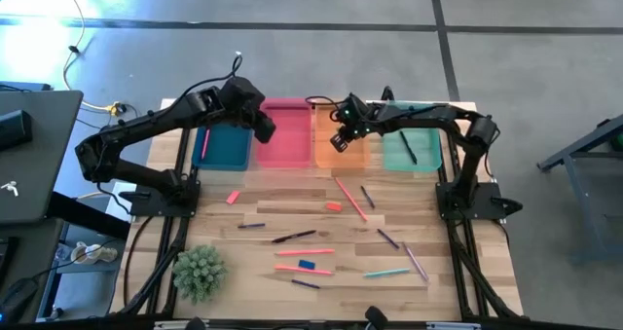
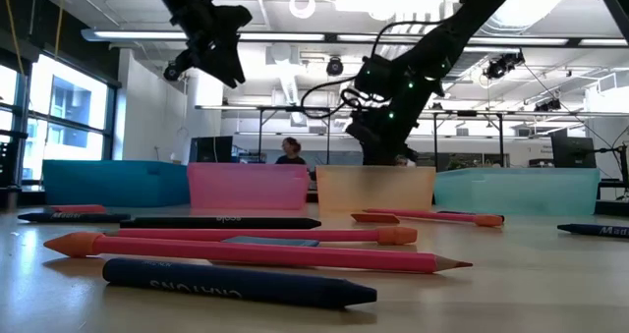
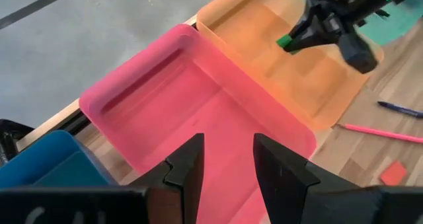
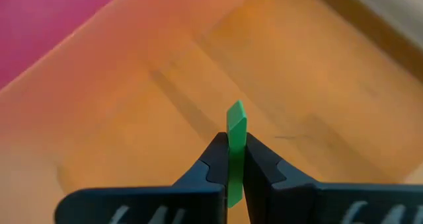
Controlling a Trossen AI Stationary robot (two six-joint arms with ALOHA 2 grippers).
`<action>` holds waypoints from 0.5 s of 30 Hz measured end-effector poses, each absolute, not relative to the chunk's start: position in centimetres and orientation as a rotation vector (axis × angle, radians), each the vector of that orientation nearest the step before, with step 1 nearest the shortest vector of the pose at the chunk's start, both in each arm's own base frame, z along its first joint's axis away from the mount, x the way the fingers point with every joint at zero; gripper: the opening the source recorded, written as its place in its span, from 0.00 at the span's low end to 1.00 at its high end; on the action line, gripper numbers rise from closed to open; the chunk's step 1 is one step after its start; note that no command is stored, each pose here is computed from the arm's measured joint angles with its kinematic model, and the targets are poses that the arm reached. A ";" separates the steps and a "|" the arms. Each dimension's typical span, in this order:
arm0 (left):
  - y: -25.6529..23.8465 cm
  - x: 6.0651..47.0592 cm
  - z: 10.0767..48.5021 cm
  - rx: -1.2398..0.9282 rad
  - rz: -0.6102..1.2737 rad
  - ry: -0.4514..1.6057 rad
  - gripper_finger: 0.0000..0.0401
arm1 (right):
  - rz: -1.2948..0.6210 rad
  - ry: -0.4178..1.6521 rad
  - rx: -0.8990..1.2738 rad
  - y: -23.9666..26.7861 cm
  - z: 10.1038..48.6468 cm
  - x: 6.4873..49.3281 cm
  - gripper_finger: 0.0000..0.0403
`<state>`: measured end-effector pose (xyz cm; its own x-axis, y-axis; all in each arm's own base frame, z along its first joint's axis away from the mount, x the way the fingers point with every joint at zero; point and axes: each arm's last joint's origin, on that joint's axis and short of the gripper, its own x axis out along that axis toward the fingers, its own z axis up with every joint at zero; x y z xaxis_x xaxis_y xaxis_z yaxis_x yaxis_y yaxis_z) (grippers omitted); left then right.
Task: Sort crayons/erasers/pens/pencils in bins
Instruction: Put the green eraser into the orange bin
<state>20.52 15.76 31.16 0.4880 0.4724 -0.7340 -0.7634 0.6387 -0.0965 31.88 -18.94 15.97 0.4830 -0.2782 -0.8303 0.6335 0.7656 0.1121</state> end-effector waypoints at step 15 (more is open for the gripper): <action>12.2 22.3 30.8 -0.523 0.705 0.772 0.29 | -0.573 0.946 0.527 -18.9 14.4 32.0 0.01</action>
